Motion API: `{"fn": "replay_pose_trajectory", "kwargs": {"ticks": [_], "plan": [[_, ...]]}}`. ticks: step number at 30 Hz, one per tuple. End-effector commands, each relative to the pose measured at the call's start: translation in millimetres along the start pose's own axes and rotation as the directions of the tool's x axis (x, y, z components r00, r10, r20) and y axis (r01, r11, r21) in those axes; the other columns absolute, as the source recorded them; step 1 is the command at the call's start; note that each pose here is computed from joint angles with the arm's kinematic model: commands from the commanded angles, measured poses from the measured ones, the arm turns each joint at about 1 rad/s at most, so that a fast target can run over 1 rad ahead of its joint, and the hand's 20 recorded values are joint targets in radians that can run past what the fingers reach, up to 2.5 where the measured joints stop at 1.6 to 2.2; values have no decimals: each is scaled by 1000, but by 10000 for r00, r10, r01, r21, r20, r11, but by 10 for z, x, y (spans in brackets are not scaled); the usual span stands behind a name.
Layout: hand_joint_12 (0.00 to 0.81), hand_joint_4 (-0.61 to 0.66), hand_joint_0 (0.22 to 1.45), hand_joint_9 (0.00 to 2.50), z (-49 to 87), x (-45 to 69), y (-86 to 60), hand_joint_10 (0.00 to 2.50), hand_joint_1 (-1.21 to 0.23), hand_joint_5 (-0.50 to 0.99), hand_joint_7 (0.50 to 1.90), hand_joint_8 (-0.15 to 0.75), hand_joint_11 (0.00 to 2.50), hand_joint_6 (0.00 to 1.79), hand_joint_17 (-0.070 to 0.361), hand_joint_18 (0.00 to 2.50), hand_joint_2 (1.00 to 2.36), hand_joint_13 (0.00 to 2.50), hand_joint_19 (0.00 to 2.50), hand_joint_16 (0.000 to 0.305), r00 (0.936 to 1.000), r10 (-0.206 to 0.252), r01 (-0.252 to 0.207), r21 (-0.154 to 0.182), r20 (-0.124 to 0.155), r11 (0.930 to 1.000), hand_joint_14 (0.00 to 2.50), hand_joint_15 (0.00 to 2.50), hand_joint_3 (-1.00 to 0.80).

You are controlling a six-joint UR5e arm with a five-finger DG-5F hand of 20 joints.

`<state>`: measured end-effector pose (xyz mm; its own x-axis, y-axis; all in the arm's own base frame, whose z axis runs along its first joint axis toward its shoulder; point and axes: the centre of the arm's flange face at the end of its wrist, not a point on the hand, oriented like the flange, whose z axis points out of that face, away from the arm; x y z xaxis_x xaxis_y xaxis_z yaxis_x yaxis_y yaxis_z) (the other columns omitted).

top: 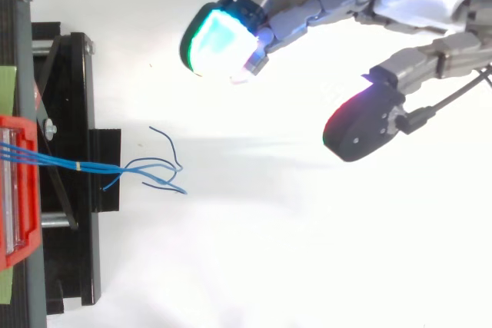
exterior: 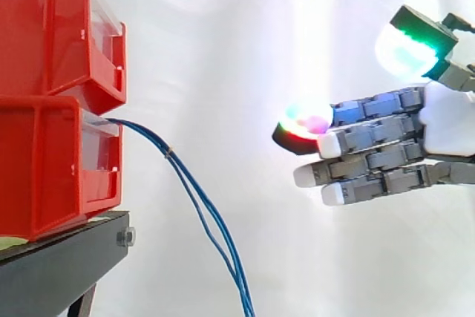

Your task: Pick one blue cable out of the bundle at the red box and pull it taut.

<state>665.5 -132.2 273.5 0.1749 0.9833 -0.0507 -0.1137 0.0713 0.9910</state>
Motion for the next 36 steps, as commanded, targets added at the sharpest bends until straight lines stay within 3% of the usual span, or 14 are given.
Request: {"fn": "replay_pose_trajectory", "kwargs": {"ticks": [1, 5, 8, 14, 17, 21, 22, 25, 30, 34, 36], "plan": [[414, 256, 489, 389, 70, 40, -54, 8, -804, -165, 816, 317, 371, 502, 135, 308, 1000, 309, 158, 60, 10000, 76, -73, -495, 44, 9987, 3, 106, -500], [399, 276, 538, 384, 97, 105, -265, 10, -818, -154, 878, 305, 360, 503, 129, 290, 1000, 294, 150, 57, 10000, 30, -31, -393, -23, 9992, 3, 93, -500], [396, 286, 544, 370, 107, 118, -254, 8, -824, -152, 891, 306, 370, 503, 129, 277, 1000, 280, 154, 57, 10000, 15, -13, -491, 48, 9988, 3, 95, -500], [397, 286, 550, 365, 114, 158, -256, 8, -831, -151, 894, 305, 368, 503, 130, 267, 1000, 272, 144, 58, 9951, -686, 719, -449, 717, 9964, 2, 88, -500], [397, 287, 554, 366, 111, 190, -269, 8, -835, -150, 891, 305, 357, 503, 130, 269, 1000, 271, 145, 58, 9933, -870, 901, -381, 762, 9952, 3, 92, -500], [397, 286, 555, 371, 124, 255, -574, 8, -834, -149, 896, 307, 360, 503, 130, 270, 1000, 270, 146, 58, 9933, -982, 989, -72, 616, 9951, 2, 85, -500], [397, 292, 555, 372, 192, 289, -654, 8, -835, -149, 893, 307, 362, 503, 130, 270, 1000, 269, 146, 58, 9939, -913, 927, -194, 621, 9955, 2, 88, -500], [401, 293, 541, 383, 365, 339, -662, 8, -837, -149, 891, 309, 367, 503, 131, 276, 1000, 275, 152, 58, 9937, -886, 915, -404, 691, 9950, 2, 89, -500], [408, 295, 522, 395, 555, 399, -782, 8, -824, -150, 885, 311, 376, 503, 133, 289, 1000, 284, 162, 59, 9936, -934, 952, -263, 635, 9951, 2, 88, -500], [409, 305, 521, 403, 714, 438, -1015, 8, -824, -149, 883, 312, 379, 503, 133, 300, 1000, 295, 160, 59, 9945, -850, 865, -215, 607, 9960, 3, 91, -500], [408, 309, 525, 412, 759, 479, -1015, 8, -827, -147, 889, 311, 380, 503, 132, 312, 1000, 302, 148, 59, 9951, -835, 850, -274, 524, 9960, 2, 87, -500]]}}
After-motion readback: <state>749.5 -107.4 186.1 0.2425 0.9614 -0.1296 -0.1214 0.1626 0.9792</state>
